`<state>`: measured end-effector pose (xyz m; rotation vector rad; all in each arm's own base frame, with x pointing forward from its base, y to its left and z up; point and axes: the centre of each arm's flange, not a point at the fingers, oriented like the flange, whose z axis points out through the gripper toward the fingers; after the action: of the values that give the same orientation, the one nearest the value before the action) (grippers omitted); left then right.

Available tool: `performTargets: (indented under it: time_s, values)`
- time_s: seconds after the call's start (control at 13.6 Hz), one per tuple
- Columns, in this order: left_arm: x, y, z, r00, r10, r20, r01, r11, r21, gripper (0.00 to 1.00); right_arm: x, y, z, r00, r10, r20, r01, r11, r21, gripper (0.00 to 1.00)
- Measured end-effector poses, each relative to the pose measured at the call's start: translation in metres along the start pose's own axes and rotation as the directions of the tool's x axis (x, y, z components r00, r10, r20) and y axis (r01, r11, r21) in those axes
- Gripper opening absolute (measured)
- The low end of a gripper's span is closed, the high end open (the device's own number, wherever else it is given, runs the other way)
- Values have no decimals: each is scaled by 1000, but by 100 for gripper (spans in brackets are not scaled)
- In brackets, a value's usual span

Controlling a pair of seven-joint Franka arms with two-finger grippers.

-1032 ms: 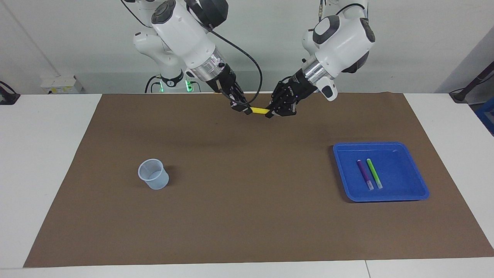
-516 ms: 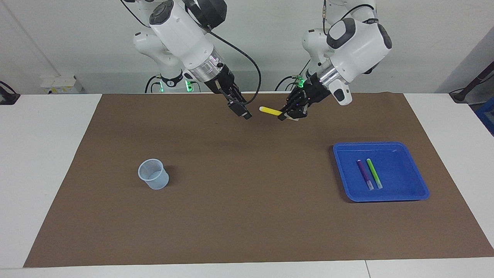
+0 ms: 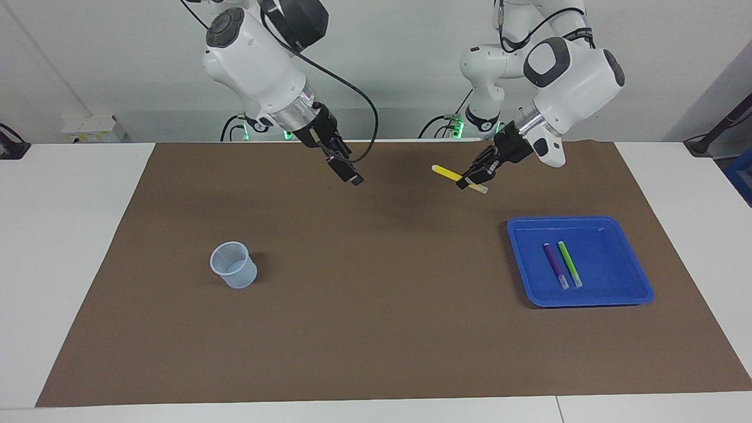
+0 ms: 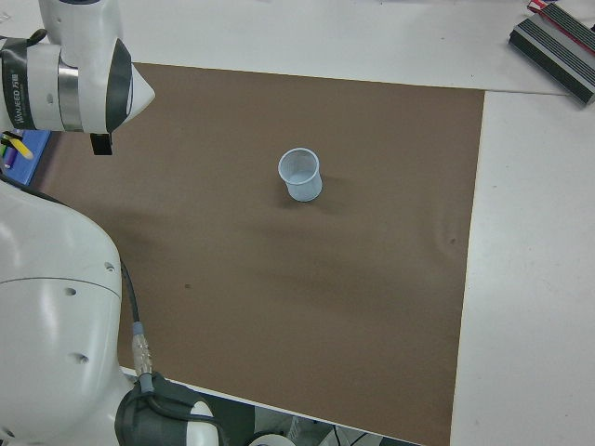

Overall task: Right arm passes pens to left for tray arrangement
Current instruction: 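Carry the yellow pen to the tray while the right gripper withdraws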

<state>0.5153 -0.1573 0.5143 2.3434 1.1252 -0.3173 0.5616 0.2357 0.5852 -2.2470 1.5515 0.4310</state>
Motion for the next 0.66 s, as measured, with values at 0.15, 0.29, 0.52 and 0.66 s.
performTargets:
  time_s: [0.15, 0.29, 0.52, 0.66]
  values:
    - [7, -10, -1, 992, 120, -42, -119, 992, 43, 17, 27, 9, -16, 997, -80, -5, 80, 996, -43, 100]
    - [22, -22, -6, 966, 248, -69, -241, 967, 87, 17, 49, 18, -28, 978, -201, -54, 196, 977, -86, 100]
    - [62, -52, -15, 902, 426, -74, -413, 899, 146, 17, 70, 29, -36, 899, -420, -125, 390, 897, -206, 100]
    - [82, -69, -18, 869, 491, -64, -477, 864, 161, 17, 102, 36, -51, 825, -552, -125, 507, 819, -269, 100]
